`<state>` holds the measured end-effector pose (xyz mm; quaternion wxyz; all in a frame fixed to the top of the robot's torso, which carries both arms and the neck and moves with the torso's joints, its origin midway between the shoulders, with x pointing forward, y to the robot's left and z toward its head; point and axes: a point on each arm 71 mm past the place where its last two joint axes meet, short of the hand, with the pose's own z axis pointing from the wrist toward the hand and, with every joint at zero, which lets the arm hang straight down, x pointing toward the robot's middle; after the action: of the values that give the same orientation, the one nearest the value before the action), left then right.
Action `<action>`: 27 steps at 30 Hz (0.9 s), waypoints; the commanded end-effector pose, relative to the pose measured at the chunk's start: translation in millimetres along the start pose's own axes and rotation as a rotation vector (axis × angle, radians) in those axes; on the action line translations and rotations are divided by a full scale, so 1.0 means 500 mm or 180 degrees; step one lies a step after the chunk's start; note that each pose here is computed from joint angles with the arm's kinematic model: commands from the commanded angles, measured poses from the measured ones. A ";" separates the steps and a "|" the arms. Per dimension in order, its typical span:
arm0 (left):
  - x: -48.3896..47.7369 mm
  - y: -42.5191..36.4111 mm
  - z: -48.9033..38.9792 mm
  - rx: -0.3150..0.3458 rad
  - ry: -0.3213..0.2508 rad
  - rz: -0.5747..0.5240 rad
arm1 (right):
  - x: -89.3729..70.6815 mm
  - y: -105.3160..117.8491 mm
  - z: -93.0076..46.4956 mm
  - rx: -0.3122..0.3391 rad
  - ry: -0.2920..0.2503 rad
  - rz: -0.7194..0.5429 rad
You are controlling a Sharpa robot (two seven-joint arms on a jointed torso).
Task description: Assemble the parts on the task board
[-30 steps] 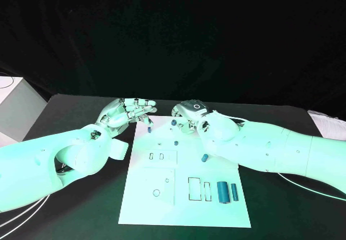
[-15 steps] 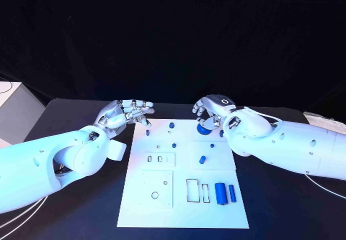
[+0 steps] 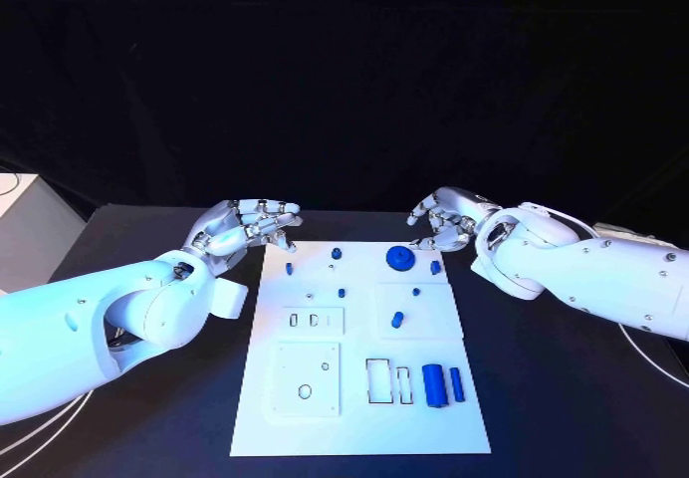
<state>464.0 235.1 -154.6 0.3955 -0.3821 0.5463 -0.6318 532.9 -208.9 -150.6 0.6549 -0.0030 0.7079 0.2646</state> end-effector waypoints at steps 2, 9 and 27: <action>0.009 -0.002 0.003 0.0032 0.0089 -0.0047 | 0.025 0.003 0.009 -0.0015 0.0343 0.0046; 0.010 -0.002 0.004 0.0029 0.0096 -0.0051 | 0.049 0.001 0.021 0.0057 0.0417 -0.0041; 0.007 -0.001 0.002 0.0015 0.0087 -0.0045 | 0.071 -0.005 0.029 0.0152 0.0444 -0.0235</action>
<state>464.0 233.5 -155.0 0.3911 -0.3807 0.5479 -0.6340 542.5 -193.3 -183.2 0.6143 -0.0200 0.7533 0.2338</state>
